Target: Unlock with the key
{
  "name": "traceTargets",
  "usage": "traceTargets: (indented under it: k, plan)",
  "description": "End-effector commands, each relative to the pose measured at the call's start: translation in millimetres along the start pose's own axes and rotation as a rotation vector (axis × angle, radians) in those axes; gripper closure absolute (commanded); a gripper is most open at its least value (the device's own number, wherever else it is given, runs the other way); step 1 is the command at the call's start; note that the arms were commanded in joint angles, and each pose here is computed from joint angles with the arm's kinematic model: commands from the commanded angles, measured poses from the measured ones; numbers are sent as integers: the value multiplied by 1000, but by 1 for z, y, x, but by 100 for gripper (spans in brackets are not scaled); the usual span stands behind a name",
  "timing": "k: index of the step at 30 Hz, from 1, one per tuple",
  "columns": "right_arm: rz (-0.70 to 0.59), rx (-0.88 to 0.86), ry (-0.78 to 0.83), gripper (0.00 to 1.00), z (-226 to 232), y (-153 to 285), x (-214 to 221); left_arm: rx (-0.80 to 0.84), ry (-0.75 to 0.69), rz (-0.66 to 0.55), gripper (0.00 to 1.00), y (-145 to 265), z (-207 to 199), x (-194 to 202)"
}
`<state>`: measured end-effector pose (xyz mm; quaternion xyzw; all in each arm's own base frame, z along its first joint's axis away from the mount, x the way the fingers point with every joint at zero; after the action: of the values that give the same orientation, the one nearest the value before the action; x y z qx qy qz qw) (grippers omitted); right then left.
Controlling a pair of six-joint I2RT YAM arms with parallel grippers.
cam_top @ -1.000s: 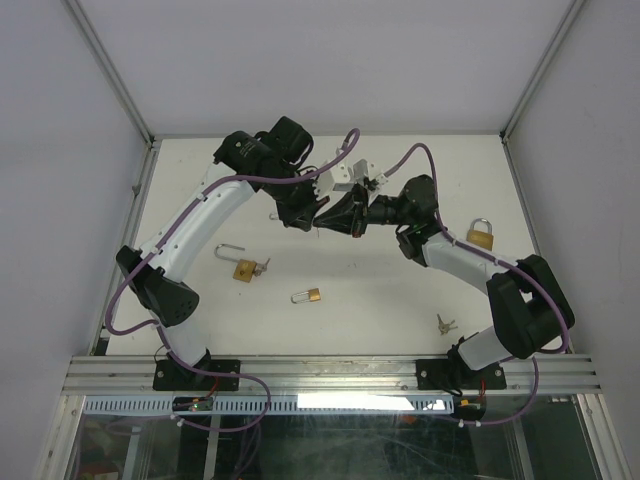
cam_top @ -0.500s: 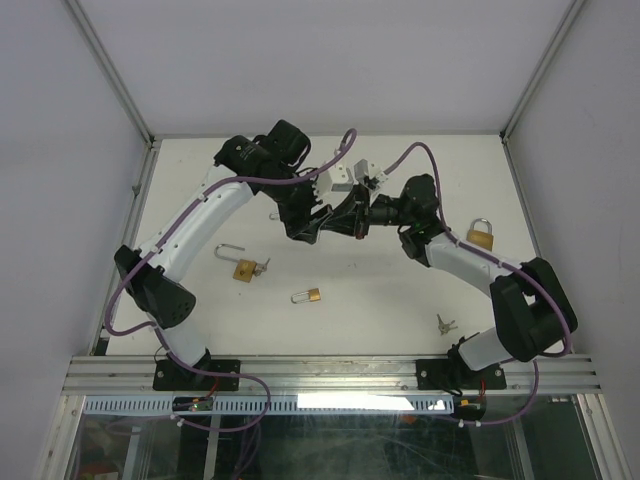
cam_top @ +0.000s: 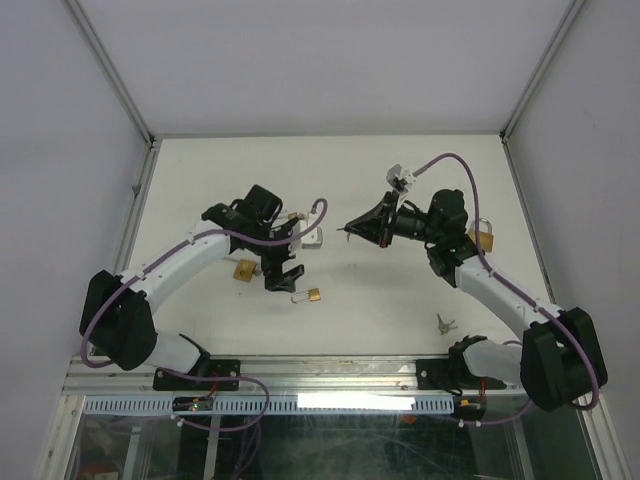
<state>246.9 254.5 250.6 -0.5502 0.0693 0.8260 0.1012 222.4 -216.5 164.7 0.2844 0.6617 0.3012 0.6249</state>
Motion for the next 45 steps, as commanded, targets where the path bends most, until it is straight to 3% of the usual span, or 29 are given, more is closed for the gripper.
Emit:
traceTargets:
  k: [1,6,13,18,21,24,28,33,36,39,42,45]
  plan:
    - [-9,157,-128,100,-11,17,6,-91,-285,-129,1,-31,6,-15]
    - [-1,325,-215,100,-23,32,18,-94,-258,-23,1,-76,-6,13]
    - [13,381,-222,100,-19,45,29,-91,-46,13,1,-112,4,16]
    - [32,433,-203,100,-18,55,30,-53,-27,50,2,-126,-3,29]
    - [42,453,-207,100,-17,59,32,-55,23,101,10,-137,3,38]
    - [44,467,-212,100,-16,62,33,-12,41,150,24,-143,3,41]
    - [36,492,-189,100,-16,67,30,14,17,177,28,-140,-5,49]
    - [28,497,-172,100,-16,68,27,-61,-19,242,17,-133,-9,57]
    - [28,493,-170,100,-16,67,27,-182,122,305,10,-126,1,61]
    - [28,485,-169,100,-16,66,26,-220,213,276,7,-121,0,53]
    - [28,473,-161,100,-15,64,25,-197,162,217,6,-116,-8,50]
    - [28,450,-151,100,-12,63,24,-244,101,256,5,-106,-6,64]
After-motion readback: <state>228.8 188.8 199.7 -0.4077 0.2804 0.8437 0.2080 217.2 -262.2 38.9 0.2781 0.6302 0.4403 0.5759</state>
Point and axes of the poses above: each gripper's point midway between its finger pads, its own y axis back along the fingers, its own z axis along the line the jaws close on, x = y × z, the point moved 2 cm from there along y, back along the fingers, and after that the axes turned 5 degrees about -y, right-handed, at the moved point
